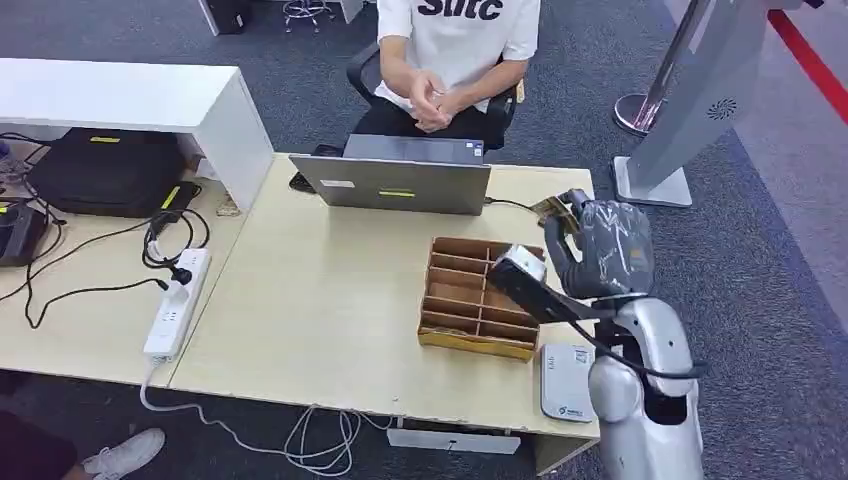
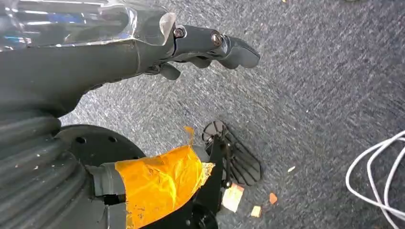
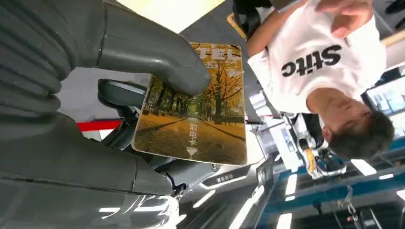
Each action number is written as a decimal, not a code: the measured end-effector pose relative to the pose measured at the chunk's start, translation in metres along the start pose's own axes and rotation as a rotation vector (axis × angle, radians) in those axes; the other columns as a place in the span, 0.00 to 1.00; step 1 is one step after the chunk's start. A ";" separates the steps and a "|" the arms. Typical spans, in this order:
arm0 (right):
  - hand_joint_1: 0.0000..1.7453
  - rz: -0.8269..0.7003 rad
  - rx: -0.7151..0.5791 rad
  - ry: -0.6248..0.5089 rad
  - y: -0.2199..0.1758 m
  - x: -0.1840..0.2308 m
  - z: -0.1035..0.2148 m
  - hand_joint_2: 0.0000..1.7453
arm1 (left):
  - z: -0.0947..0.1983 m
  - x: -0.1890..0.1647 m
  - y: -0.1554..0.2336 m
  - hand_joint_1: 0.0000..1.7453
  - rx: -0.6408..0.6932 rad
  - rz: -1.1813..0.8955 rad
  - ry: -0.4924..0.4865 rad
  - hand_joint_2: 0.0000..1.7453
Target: Pass the card to the sensor for recognition and then transmit it.
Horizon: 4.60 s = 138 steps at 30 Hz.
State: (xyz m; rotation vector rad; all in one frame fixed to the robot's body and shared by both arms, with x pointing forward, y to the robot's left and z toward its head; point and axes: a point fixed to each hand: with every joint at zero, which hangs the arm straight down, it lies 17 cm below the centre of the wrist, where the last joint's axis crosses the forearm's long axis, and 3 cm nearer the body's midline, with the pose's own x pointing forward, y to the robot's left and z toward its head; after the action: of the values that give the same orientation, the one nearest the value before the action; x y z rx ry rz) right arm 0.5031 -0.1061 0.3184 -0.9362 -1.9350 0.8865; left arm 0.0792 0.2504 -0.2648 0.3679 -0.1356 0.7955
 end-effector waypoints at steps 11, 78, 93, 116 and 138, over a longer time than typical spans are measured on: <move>1.00 0.008 0.111 0.112 0.027 -0.027 -0.062 1.00 | -0.001 0.005 -0.001 0.00 -0.019 0.010 -0.012 1.00; 0.00 -0.272 0.016 -0.125 0.052 0.052 0.127 1.00 | 0.007 -0.012 -0.023 0.00 -0.118 -0.152 0.033 1.00; 0.00 0.040 0.053 -0.135 0.081 0.061 0.140 1.00 | 0.007 -0.004 -0.031 0.00 -0.176 -0.184 0.007 1.00; 0.00 0.220 0.123 -0.010 0.113 0.021 0.152 1.00 | 0.002 0.005 -0.018 0.00 -0.124 -0.122 -0.025 1.00; 0.00 0.285 0.203 0.022 0.133 -0.011 0.167 1.00 | -0.006 -0.002 0.017 0.00 0.015 0.050 -0.018 1.00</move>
State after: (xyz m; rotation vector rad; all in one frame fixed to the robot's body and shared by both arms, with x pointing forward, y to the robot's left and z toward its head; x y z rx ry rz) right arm 0.4014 -0.0913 0.1309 -1.1094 -1.6799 1.2061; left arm 0.0654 0.2624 -0.2661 0.3872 -0.1558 0.8434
